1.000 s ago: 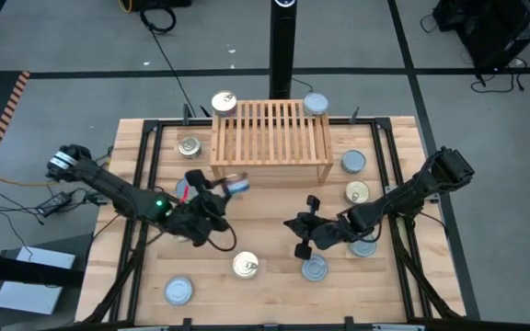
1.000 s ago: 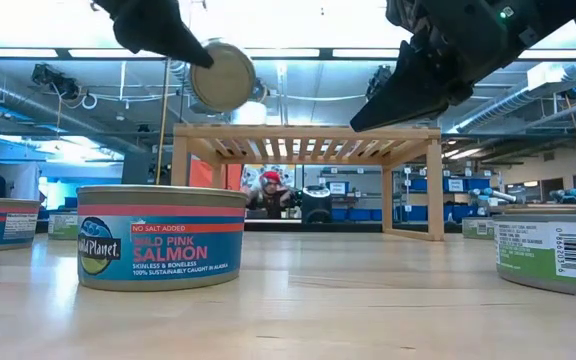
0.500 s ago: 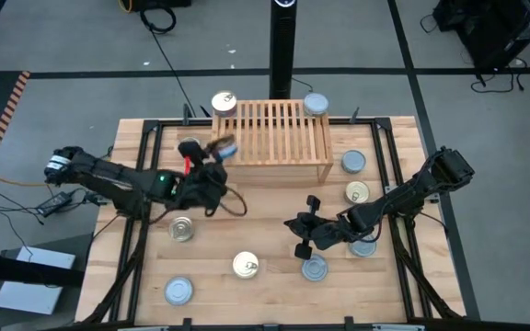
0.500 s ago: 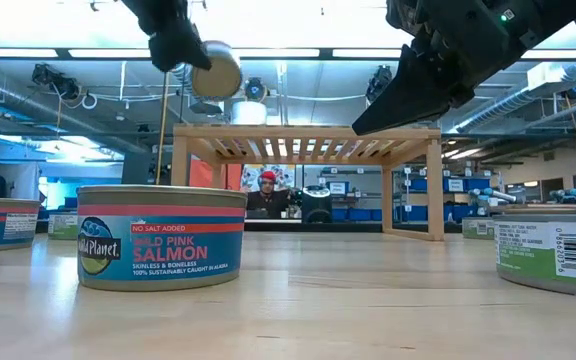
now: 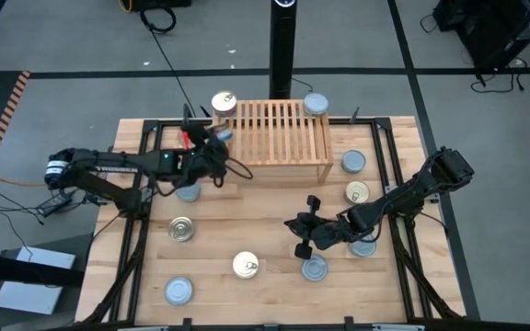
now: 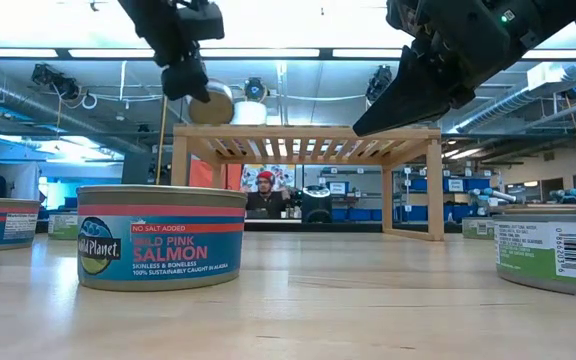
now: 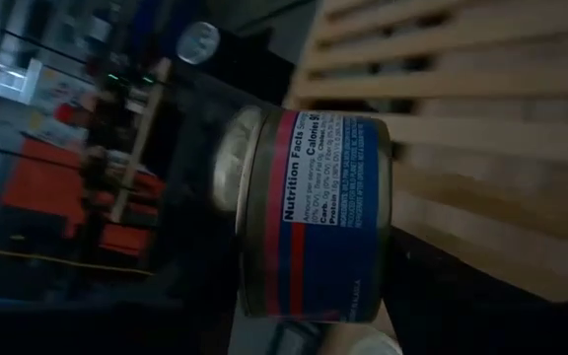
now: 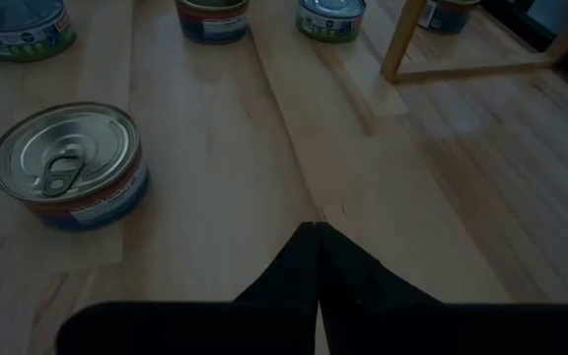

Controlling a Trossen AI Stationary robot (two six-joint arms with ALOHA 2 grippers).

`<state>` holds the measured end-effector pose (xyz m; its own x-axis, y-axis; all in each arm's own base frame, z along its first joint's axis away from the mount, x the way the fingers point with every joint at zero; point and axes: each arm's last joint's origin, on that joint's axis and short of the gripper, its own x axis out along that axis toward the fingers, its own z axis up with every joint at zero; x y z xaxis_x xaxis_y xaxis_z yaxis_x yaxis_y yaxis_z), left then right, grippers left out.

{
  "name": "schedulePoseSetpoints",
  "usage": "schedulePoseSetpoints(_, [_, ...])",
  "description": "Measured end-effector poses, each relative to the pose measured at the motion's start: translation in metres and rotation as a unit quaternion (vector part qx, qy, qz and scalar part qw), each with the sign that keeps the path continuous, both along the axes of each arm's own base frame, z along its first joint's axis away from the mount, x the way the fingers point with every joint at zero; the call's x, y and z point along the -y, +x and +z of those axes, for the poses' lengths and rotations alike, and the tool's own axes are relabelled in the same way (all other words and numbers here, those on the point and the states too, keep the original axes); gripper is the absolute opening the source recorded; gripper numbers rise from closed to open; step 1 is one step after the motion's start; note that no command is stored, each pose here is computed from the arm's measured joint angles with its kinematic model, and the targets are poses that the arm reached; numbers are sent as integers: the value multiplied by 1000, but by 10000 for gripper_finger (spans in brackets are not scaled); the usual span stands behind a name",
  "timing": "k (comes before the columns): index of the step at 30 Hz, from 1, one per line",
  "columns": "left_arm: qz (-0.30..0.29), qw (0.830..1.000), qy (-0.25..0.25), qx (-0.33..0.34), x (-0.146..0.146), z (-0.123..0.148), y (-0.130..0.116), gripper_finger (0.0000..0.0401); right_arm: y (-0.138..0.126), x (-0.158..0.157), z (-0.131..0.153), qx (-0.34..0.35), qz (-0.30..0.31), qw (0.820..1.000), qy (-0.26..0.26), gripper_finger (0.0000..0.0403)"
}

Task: Stack canned seafood by type on shelf
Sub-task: Put the blue-pink tuna can on the shelf

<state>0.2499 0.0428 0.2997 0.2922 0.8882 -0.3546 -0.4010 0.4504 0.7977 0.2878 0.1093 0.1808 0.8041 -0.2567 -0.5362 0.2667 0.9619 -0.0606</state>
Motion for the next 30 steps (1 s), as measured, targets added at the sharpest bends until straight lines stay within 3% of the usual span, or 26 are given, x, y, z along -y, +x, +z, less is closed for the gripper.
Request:
schedulePoseSetpoints(10, [24, 995, 92, -16, -41, 25, 8, 214, 0, 0, 0, 0, 0, 1000, 0, 11])
schedulePoseSetpoints(22, [57, 994, 68, -64, -92, -1, 14, 214, 1, 2, 0, 1, -1, 1000, -2, 11])
schedulePoseSetpoints(30, [68, 993, 71, -58, -98, -2, 16, 216, 1, 2, 0, -1, -1, 1000, -3, 11])
